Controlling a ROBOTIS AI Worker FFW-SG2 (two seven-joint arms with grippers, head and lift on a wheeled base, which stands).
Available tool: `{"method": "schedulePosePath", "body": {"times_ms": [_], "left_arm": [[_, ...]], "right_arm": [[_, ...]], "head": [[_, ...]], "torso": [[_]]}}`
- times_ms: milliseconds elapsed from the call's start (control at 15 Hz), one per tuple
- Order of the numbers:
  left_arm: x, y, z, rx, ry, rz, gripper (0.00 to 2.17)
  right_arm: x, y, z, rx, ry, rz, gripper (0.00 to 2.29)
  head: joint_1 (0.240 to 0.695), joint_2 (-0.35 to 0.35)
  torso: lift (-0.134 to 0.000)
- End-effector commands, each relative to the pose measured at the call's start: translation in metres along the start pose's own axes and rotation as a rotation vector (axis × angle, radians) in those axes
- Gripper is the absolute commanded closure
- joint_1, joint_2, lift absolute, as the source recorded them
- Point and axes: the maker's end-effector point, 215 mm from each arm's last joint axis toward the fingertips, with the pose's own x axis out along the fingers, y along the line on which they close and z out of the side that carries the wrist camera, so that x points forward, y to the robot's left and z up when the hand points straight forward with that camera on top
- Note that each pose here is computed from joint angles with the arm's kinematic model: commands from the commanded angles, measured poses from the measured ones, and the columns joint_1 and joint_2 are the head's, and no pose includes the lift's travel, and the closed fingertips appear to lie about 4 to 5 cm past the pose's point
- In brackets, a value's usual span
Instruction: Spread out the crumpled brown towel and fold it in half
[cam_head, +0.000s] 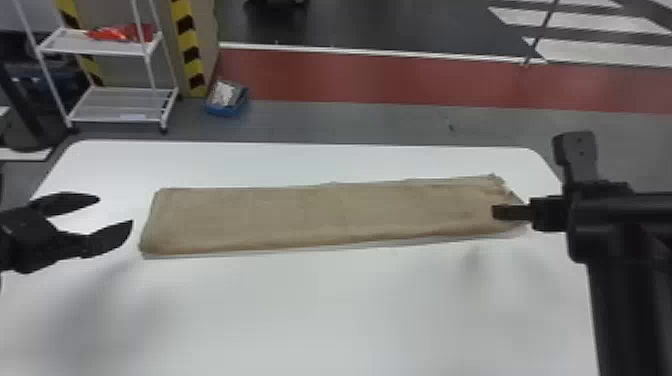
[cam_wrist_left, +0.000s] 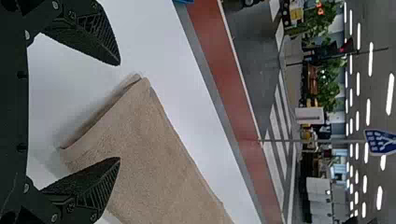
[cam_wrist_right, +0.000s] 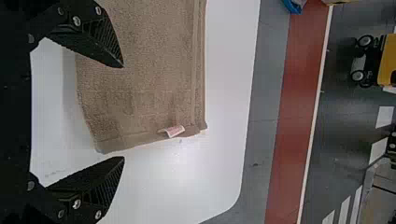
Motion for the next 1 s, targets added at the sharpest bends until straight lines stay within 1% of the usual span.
{"method": "schedulePosePath", "body": {"times_ms": [0, 133, 200, 333, 467, 533, 667, 933], "left_arm": [[-0.034, -0.009, -0.003, -0.084, -0.064, 0.064, 0.18], [-0.061, -0.028, -0.001, -0.164, -0.145, 0.093, 0.18], [-0.067, -0.038, -0.008, -0.197, -0.129, 0.1, 0.18], [-0.071, -0.054, -0.017, -0.223, -0.091, 0.096, 0.18], [-0.071, -0.061, -0.028, -0.263, -0.048, 0.089, 0.18], [-0.071, -0.062, -0.032, -0.27, -0.035, 0.088, 0.18], [-0.066, -0.069, -0.032, -0.256, -0.023, 0.083, 0.18], [-0.063, -0.067, -0.029, -0.249, -0.025, 0.091, 0.18]], "right_arm": [[-0.009, 0.005, -0.018, 0.02, -0.005, 0.025, 0.2], [-0.015, 0.002, -0.033, 0.026, -0.02, 0.031, 0.2], [-0.018, 0.001, -0.04, 0.025, -0.032, 0.036, 0.2], [-0.02, 0.007, -0.046, 0.022, -0.041, 0.054, 0.2], [-0.026, 0.007, -0.047, 0.008, -0.054, 0.055, 0.2], [-0.028, 0.007, -0.047, 0.0, -0.055, 0.054, 0.2], [-0.03, 0.008, -0.044, -0.011, -0.051, 0.057, 0.2], [-0.03, 0.012, -0.038, -0.019, -0.058, 0.059, 0.2]], "head": [[0.695, -0.079], [0.695, -0.068], [0.695, -0.067], [0.695, -0.077], [0.695, -0.084], [0.695, -0.087], [0.695, -0.092], [0.695, -0.098]], "torso": [[-0.123], [-0.123], [-0.123], [-0.123], [-0.123], [-0.123], [-0.123], [-0.123]]}}
